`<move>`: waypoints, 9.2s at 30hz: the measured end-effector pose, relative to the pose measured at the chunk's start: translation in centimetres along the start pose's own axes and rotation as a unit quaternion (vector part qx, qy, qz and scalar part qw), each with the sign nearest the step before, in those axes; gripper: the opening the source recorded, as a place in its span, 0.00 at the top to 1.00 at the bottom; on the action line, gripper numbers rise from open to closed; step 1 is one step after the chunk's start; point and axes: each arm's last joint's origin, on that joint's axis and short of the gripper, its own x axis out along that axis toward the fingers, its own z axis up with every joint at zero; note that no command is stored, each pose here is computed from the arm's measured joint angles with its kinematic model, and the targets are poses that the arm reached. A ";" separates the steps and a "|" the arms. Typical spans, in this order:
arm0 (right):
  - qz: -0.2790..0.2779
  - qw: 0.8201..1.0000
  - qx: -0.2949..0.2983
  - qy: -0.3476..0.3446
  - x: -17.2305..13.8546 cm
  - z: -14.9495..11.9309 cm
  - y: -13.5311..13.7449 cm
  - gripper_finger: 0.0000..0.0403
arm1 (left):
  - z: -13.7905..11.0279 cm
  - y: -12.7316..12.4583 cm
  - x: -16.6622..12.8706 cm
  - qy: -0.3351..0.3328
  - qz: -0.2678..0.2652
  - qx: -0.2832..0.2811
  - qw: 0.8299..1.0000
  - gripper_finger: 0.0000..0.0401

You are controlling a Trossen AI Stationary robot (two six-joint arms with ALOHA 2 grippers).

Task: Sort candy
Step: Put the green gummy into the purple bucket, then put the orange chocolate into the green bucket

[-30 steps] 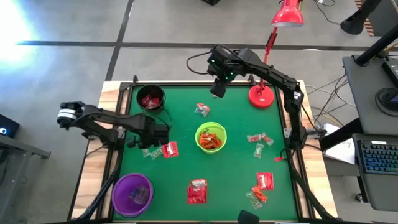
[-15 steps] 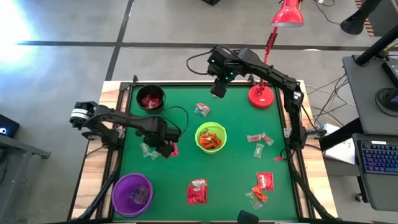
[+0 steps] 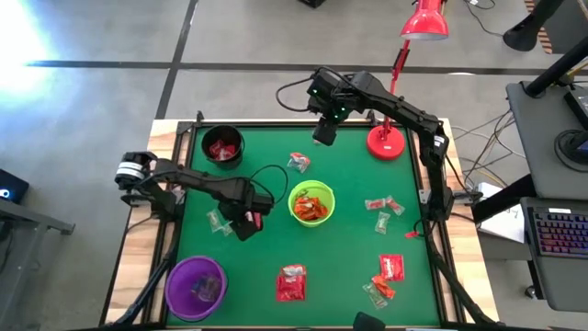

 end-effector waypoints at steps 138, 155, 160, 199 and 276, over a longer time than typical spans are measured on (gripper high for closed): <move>0.160 0.977 0.139 -0.012 -11.6 -5.7 11.5 0.68 | -22.4 -4.0 -7.4 -0.079 -0.173 0.221 0.957 0.75; 0.152 0.977 0.126 0.076 -13.6 -15.4 22.0 0.68 | -22.2 -4.0 -7.4 -0.099 -0.174 0.186 0.962 0.75; 0.124 0.977 0.130 0.118 -12.3 -18.0 24.5 0.68 | -22.1 -4.0 -7.4 -0.114 -0.172 0.183 0.961 0.75; 0.086 0.960 0.145 0.225 -4.7 -25.8 31.1 0.70 | -22.0 -4.0 -7.4 -0.138 -0.167 0.190 0.958 0.75; 0.167 0.918 0.252 0.259 1.3 -32.2 34.5 0.97 | -22.2 -4.0 -7.4 -0.139 -0.172 0.168 0.961 0.75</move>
